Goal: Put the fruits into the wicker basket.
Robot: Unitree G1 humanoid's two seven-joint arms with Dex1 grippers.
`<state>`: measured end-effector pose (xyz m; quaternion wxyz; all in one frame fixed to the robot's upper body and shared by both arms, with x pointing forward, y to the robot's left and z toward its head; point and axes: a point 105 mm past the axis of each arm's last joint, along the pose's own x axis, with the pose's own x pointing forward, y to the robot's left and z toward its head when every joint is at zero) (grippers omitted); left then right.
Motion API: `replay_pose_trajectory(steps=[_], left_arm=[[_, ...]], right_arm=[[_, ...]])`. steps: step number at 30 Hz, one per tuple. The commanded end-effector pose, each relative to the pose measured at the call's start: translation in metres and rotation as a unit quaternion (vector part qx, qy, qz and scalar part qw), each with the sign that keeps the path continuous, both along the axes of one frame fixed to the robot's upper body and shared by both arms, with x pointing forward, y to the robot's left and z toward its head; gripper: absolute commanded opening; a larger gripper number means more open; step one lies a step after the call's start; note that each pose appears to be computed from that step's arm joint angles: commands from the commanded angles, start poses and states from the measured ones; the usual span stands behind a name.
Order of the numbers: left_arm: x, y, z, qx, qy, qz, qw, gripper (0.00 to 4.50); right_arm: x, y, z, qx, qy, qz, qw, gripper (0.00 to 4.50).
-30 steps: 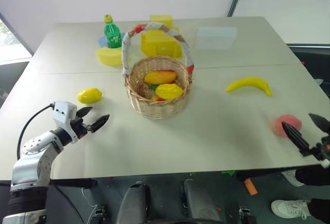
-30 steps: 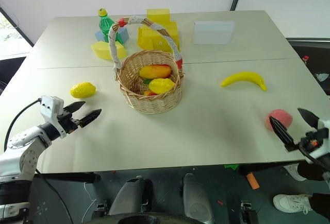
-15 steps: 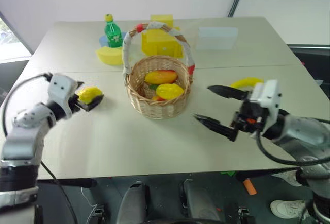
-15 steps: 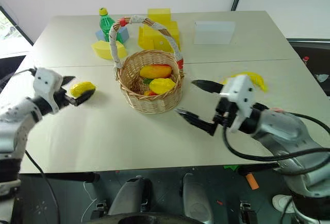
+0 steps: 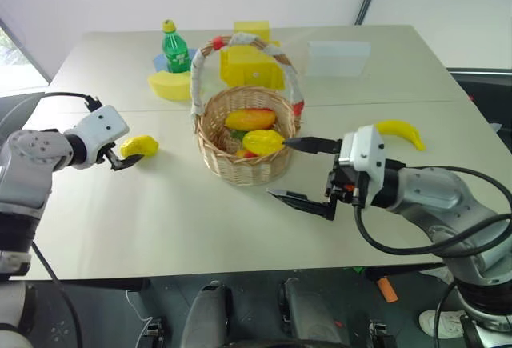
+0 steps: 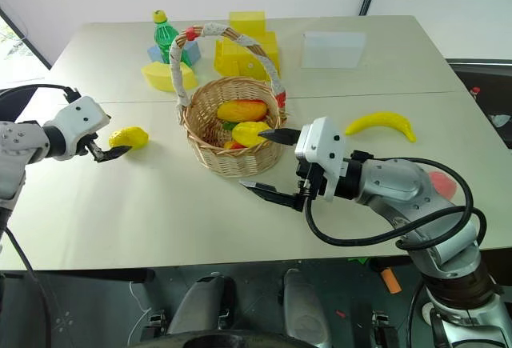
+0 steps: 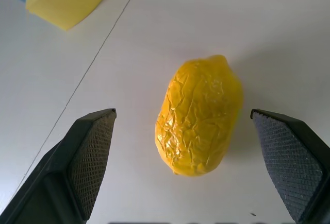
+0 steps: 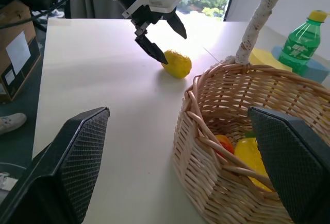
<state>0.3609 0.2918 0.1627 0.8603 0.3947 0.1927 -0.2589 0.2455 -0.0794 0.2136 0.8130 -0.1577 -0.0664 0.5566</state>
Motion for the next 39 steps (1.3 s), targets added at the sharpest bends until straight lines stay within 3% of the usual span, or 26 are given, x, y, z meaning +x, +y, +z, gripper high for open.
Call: replay_pose_trajectory(steps=[1, 8, 10, 13, 15, 19, 21, 24, 27, 32, 37, 39], left_arm=[[0.006, 0.0, -0.003, 0.015, 0.008, -0.022, 1.0, 4.47], [0.017, -0.001, -0.015, 0.023, 0.021, -0.043, 0.999, 4.47], [0.019, 0.001, -0.014, 0.022, 0.012, -0.043, 0.999, 3.73], [0.021, 0.004, -0.012, 0.022, 0.006, -0.038, 0.999, 2.21], [0.021, 0.007, -0.011, 0.02, 0.003, -0.034, 0.999, 1.78], [0.015, 0.017, 0.008, -0.027, -0.025, -0.018, 0.999, 1.78], [0.006, 0.01, 0.033, -0.095, -0.054, -0.042, 0.993, 1.78], [-0.018, -0.032, 0.079, -0.217, -0.089, -0.118, 0.965, 1.78], [-0.038, -0.091, 0.097, -0.257, -0.089, -0.195, 0.943, 1.78], [-0.037, -0.175, 0.092, -0.28, -0.09, -0.246, 0.924, 1.78], [-0.021, -0.209, 0.07, -0.277, -0.07, -0.248, 0.926, 1.78], [-0.014, -0.211, 0.068, -0.29, -0.066, -0.238, 0.925, 2.82]], right_arm=[[-0.003, 0.005, 0.009, 0.01, -0.024, 0.007, 1.0, 4.5], [-0.003, 0.008, 0.009, 0.019, -0.031, 0.001, 0.999, 4.5], [-0.004, 0.008, 0.009, 0.021, -0.032, 0.001, 0.999, 4.5], [-0.004, 0.009, 0.009, 0.022, -0.032, 0.001, 0.999, 4.5], [-0.003, 0.009, 0.009, 0.023, -0.033, 0.002, 0.999, 4.5], [-0.004, 0.009, 0.012, 0.023, -0.038, 0.003, 0.999, 4.5], [-0.003, 0.006, 0.014, 0.02, -0.042, 0.001, 0.999, 4.5], [-0.001, -0.002, 0.016, 0.012, -0.044, -0.007, 0.999, 4.5], [0.005, -0.011, 0.017, 0.007, -0.044, -0.024, 0.999, 4.5], [0.012, -0.022, 0.019, 0.001, -0.047, -0.049, 0.998, 4.5], [0.013, -0.028, 0.018, -0.003, -0.047, -0.07, 0.996, 4.5], [0.013, -0.035, 0.015, -0.003, -0.041, -0.093, 0.995, 4.5]])
